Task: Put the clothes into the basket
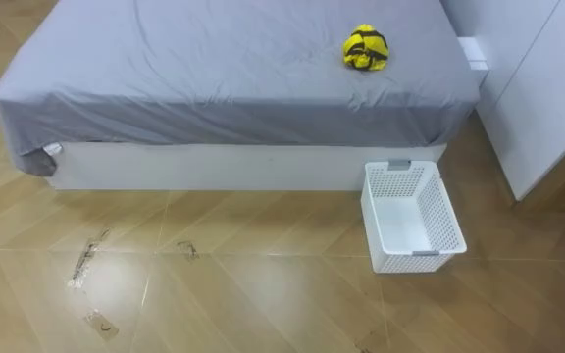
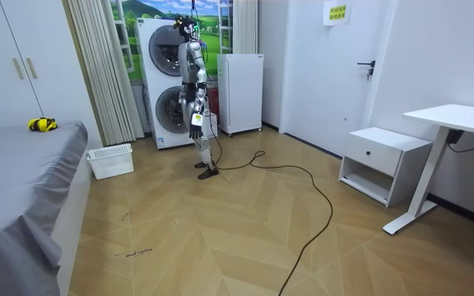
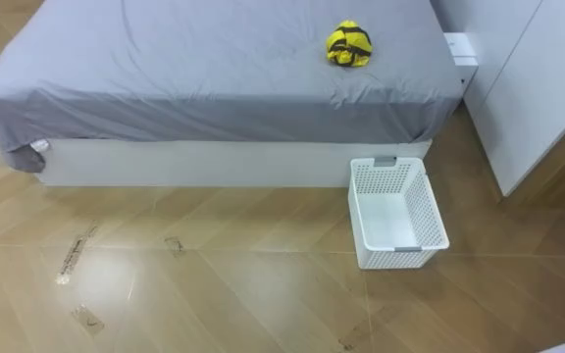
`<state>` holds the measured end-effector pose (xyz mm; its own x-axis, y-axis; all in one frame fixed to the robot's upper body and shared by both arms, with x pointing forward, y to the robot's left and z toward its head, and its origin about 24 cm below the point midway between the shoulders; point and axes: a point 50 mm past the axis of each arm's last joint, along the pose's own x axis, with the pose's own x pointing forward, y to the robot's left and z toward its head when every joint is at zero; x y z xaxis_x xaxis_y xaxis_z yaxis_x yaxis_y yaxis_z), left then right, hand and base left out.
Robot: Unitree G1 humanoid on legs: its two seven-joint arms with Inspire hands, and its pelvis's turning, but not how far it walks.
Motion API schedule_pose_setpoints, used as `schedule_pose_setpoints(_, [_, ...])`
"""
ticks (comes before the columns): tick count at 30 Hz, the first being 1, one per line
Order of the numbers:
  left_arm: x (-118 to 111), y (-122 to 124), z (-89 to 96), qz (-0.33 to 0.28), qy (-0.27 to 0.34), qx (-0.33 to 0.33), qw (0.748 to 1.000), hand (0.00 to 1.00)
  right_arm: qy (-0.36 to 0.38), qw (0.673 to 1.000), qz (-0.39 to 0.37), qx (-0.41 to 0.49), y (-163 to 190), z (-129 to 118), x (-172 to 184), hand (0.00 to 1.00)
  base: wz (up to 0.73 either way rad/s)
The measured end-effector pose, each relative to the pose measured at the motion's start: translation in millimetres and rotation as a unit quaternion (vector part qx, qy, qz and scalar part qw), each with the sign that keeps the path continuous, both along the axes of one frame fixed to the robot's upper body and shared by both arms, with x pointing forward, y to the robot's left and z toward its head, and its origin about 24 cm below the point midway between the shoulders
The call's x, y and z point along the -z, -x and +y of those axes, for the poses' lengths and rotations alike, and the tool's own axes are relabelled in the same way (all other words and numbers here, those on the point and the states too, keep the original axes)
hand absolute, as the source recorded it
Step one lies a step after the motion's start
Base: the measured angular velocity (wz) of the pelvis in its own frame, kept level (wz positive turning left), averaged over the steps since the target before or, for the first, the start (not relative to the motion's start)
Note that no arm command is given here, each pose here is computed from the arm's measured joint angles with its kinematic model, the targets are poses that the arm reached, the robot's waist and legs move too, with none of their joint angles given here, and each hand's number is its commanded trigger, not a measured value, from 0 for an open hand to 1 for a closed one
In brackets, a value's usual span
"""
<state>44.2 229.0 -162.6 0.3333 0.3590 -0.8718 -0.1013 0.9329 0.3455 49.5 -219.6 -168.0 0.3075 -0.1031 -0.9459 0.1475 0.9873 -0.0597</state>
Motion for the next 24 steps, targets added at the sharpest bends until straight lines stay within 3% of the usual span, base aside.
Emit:
schedule_pose_setpoints(15, [0.1,-3.6,-1.0,-0.004,0.011,0.004,1.0,0.0,-0.015,1.0,-0.005,-0.003,-1.6,0.8,-0.4,0.0,0.0])
schedule_pose_setpoints(24, [2.8,6.1,-0.9,-0.011,0.053,-0.104,0.993,0.0,-0.033,0.999,-0.007,0.019,-5.1,0.1,0.0,0.0,-0.05])
